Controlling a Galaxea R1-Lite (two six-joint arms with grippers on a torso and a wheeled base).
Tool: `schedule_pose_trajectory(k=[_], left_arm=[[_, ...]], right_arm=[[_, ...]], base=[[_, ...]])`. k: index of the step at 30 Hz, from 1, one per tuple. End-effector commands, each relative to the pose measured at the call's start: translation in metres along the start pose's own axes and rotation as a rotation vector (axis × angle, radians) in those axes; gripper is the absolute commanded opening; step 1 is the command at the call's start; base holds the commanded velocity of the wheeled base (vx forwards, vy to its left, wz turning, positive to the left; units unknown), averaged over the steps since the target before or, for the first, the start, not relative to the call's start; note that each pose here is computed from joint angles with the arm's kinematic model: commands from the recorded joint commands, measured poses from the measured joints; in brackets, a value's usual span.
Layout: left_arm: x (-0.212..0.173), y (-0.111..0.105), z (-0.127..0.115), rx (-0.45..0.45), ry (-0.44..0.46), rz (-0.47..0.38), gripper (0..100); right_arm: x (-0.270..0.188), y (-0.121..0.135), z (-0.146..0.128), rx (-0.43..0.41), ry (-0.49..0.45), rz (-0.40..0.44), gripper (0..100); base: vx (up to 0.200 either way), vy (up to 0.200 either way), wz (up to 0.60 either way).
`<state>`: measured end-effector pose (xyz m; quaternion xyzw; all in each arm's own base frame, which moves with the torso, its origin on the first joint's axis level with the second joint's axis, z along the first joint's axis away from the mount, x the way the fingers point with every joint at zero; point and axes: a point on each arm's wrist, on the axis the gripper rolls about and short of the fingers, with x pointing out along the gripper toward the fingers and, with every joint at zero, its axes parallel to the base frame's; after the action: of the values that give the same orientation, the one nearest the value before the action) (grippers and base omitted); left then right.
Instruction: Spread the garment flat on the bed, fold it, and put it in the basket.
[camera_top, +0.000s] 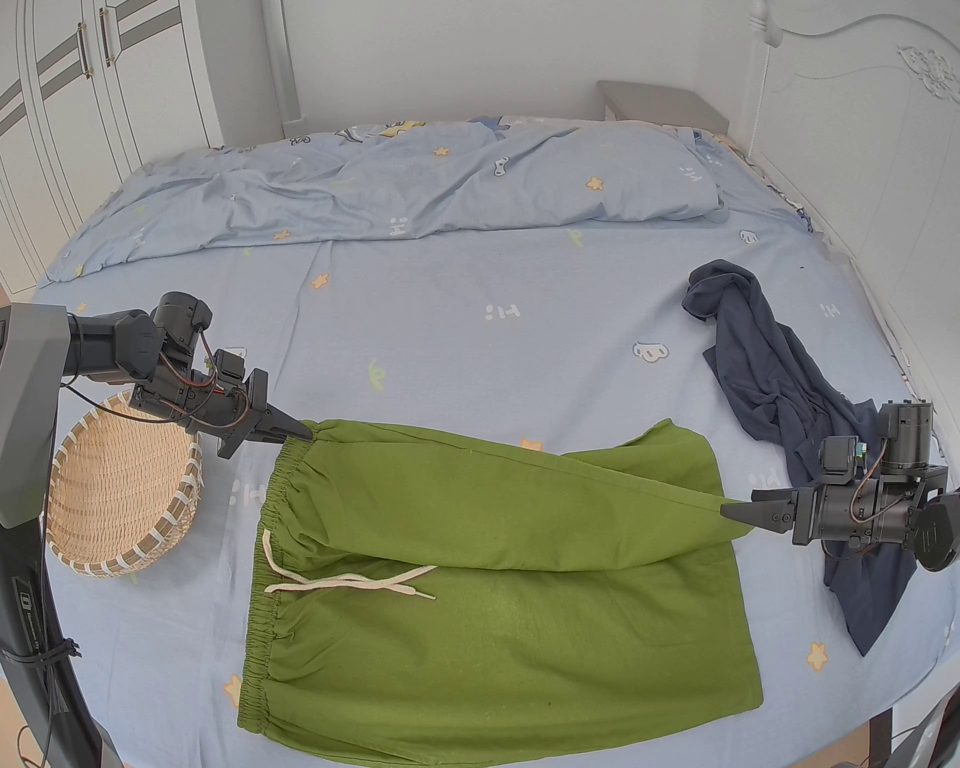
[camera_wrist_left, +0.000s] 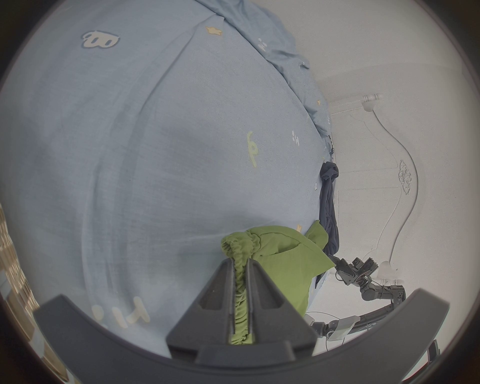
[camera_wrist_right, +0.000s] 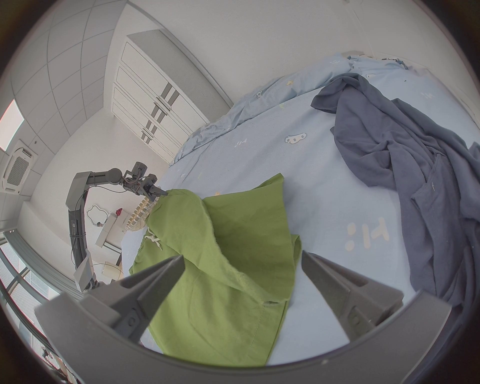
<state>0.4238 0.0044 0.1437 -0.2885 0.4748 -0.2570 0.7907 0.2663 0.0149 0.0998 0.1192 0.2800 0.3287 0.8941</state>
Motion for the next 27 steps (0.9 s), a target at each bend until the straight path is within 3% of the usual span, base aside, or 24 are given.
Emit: schedule_pose_trajectory(k=[1, 22, 27], left_arm=[[0.001, 0.001, 0.000, -0.002, 0.002, 0.001, 0], [0.000, 0.000, 0.000, -0.003, 0.004, 0.001, 0], [-0.012, -0.011, -0.001, 0.017, -0.018, -0.007, 0]], right_arm=[[0.001, 0.000, -0.001, 0.000, 0.003, 0.002, 0], [0.003, 0.004, 0.002, -0.007, 0.003, 0.018, 0], [-0.004, 0.015, 0.024, -0.045, -0.049, 0.030, 0]], base=[[0.000, 0.000, 0.00], [0.000, 0.000, 0.00], [0.000, 0.000, 0.00]])
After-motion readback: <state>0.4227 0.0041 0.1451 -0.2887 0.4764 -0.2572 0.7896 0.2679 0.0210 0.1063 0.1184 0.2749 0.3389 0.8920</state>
